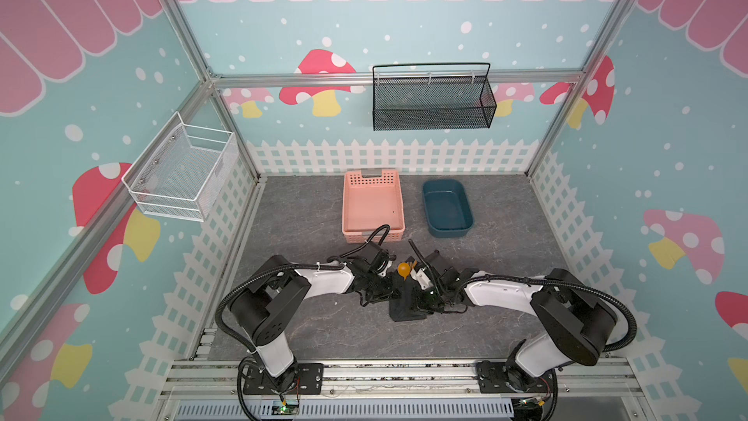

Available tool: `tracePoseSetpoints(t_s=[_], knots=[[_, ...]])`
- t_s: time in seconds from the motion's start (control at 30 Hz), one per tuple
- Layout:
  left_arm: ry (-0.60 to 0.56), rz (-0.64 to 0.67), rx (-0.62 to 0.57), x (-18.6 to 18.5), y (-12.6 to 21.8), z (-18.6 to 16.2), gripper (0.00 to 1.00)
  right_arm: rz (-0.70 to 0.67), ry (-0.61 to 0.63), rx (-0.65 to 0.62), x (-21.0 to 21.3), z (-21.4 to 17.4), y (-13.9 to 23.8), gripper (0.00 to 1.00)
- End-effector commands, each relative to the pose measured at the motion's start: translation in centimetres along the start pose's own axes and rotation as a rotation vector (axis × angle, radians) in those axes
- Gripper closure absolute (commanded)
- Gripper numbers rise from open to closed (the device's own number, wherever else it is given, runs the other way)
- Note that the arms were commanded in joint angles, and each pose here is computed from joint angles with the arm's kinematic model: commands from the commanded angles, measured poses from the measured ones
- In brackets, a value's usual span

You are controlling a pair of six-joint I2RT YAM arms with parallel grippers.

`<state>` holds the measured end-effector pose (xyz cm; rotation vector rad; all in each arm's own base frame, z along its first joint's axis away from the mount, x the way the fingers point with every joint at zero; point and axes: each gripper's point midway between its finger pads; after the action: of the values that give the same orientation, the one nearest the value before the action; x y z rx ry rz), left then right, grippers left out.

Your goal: Place the utensils on the paper napkin and roll it up

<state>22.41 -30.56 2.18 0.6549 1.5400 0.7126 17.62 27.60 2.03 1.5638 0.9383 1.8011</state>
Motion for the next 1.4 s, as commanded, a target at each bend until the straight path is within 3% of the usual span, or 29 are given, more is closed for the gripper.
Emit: tracePoseSetpoints(t_s=[0.0,0.37,0.63,1.0,1.37], knots=[[0.005,0.046,-0.006,0.5,0.2,0.0,1.0,-0.044,-0.012,0.012,-1.2,-0.6,-0.7,0.91],[-0.05,-0.063,-0.018,-4.3,2.1,0.7,1.0,-0.046,-0.014,0.018,-1.5,-0.8,-1.0,0.92],[-0.076,-0.102,0.014,-6.5,1.0,1.2,1.0,-0.037,-0.014,0.013,-1.3,-0.7,-0.8,0.92],[-0.048,-0.06,0.077,-4.5,-2.0,0.9,1.0,-0.016,-0.012,-0.021,-0.6,-0.5,0.1,0.93],[-0.032,-0.016,0.1,-2.4,-3.2,0.4,1.0,-0.013,-0.023,-0.068,-0.1,-0.9,2.5,0.86]])
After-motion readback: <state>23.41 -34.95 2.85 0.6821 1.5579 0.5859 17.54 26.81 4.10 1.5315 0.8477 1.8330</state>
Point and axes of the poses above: each gripper's point midway between its finger pads, its own y axis back along the fingers, its own x axis along the line the jaws close on, z = x × y, and after that the axes turned 4 degrees about y, right-handed
